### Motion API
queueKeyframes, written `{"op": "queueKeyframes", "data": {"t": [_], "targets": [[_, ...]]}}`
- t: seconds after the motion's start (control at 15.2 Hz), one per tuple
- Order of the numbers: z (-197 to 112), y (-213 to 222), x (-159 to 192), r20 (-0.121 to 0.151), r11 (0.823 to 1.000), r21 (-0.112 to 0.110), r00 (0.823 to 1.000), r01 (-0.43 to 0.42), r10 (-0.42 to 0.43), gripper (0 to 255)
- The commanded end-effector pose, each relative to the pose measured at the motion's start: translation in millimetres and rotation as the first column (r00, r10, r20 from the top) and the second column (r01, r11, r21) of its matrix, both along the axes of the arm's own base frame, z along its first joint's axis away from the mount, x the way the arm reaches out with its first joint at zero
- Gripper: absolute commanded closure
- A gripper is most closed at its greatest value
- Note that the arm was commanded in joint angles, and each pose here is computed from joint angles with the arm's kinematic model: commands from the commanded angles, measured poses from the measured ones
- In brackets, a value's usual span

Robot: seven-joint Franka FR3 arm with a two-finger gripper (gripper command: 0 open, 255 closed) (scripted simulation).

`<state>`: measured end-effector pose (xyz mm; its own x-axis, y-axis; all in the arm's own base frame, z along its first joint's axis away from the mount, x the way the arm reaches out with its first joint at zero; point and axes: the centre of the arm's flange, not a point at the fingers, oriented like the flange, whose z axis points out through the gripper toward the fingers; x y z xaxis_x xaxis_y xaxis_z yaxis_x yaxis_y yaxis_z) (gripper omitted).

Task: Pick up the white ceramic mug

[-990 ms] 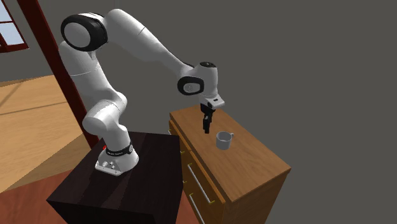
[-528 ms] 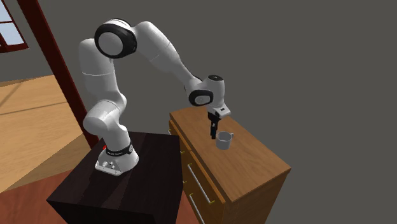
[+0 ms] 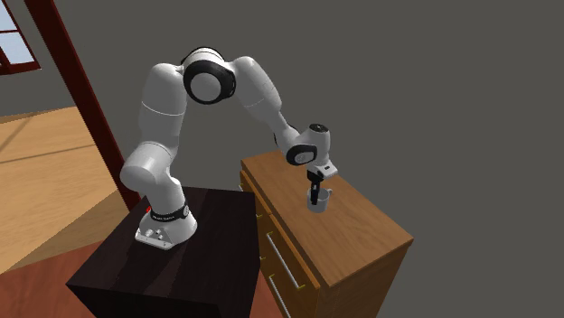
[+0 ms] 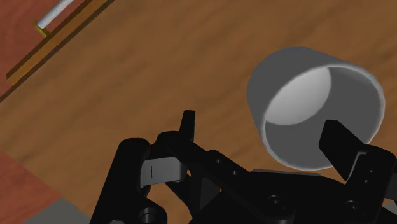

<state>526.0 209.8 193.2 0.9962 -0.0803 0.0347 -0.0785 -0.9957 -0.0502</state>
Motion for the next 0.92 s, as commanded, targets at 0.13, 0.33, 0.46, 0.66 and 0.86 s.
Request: {"op": "queueKeyframes", "data": {"t": [0.13, 0.33, 0.46, 0.66, 0.86], "targets": [[-34, 17, 13, -0.001, 1.0, 0.003, 1.0, -0.001, 0.001, 0], [-50, 17, 13, -0.001, 1.0, 0.003, 1.0, -0.001, 0.001, 0], [-60, 17, 13, -0.001, 1.0, 0.003, 1.0, -0.001, 0.001, 0], [-69, 17, 13, -0.001, 1.0, 0.003, 1.0, -0.001, 0.001, 0], [-68, 16, 13, -0.001, 1.0, 0.003, 1.0, -0.001, 0.001, 255]]}}
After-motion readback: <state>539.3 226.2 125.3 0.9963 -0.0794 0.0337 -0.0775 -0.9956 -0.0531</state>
